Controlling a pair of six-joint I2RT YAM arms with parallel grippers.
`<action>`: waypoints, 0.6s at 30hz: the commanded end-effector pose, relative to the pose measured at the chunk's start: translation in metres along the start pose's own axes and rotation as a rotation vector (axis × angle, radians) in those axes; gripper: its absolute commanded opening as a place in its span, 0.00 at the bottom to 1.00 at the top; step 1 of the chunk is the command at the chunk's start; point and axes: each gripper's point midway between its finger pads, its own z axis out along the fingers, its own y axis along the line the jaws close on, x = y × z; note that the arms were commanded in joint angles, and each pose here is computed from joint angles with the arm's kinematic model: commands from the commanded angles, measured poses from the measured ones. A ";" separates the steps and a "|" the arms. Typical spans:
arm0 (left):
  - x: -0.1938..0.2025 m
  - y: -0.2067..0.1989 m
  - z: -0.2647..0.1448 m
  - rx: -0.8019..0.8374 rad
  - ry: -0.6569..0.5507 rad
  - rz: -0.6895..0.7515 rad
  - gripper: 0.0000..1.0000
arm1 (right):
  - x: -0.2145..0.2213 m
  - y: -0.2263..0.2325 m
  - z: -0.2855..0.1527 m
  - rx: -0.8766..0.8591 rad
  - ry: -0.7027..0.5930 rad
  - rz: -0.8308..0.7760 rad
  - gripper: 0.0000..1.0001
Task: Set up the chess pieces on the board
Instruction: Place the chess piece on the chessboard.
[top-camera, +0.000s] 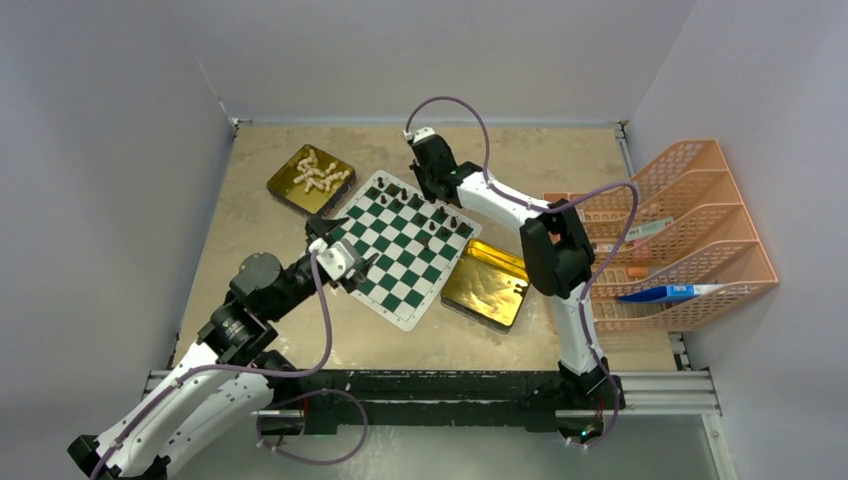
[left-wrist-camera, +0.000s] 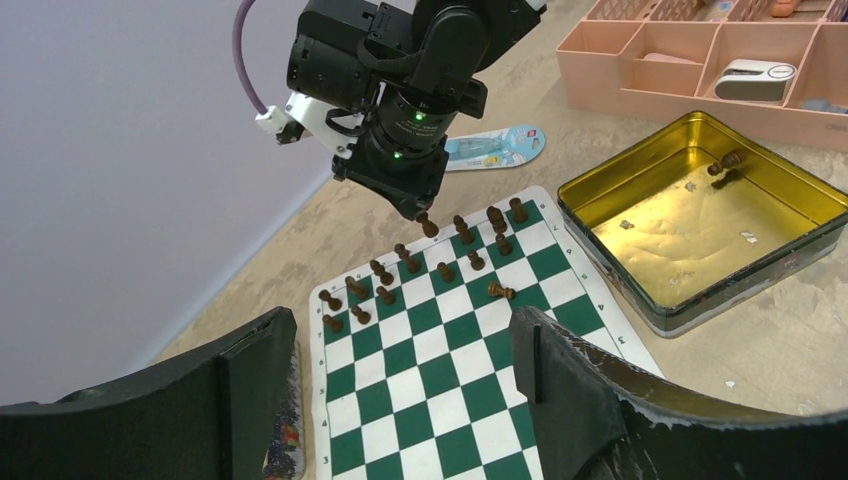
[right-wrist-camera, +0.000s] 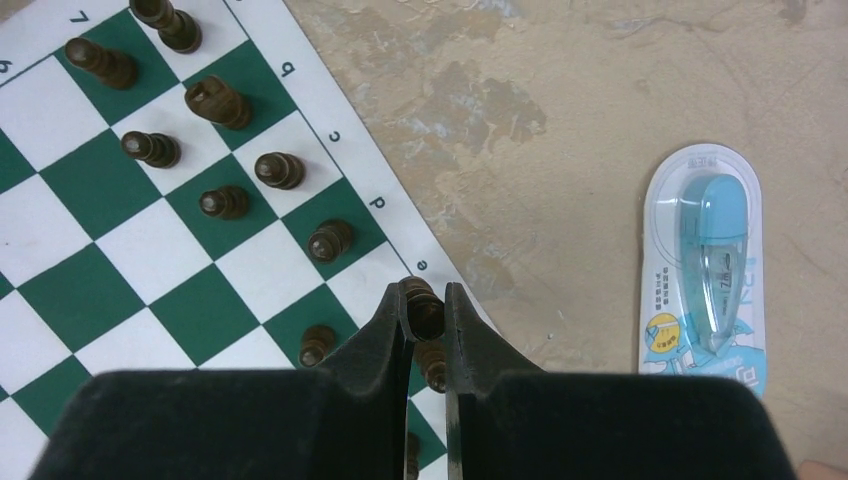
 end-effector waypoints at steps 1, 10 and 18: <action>-0.011 0.005 0.000 -0.019 -0.044 0.018 0.79 | -0.019 0.004 -0.006 -0.013 -0.064 0.034 0.10; -0.011 0.004 0.000 -0.010 -0.038 0.020 0.80 | -0.011 0.007 0.002 -0.018 -0.049 0.023 0.11; -0.011 0.003 0.000 0.000 -0.035 0.018 0.80 | -0.004 0.016 0.006 -0.047 -0.038 0.020 0.12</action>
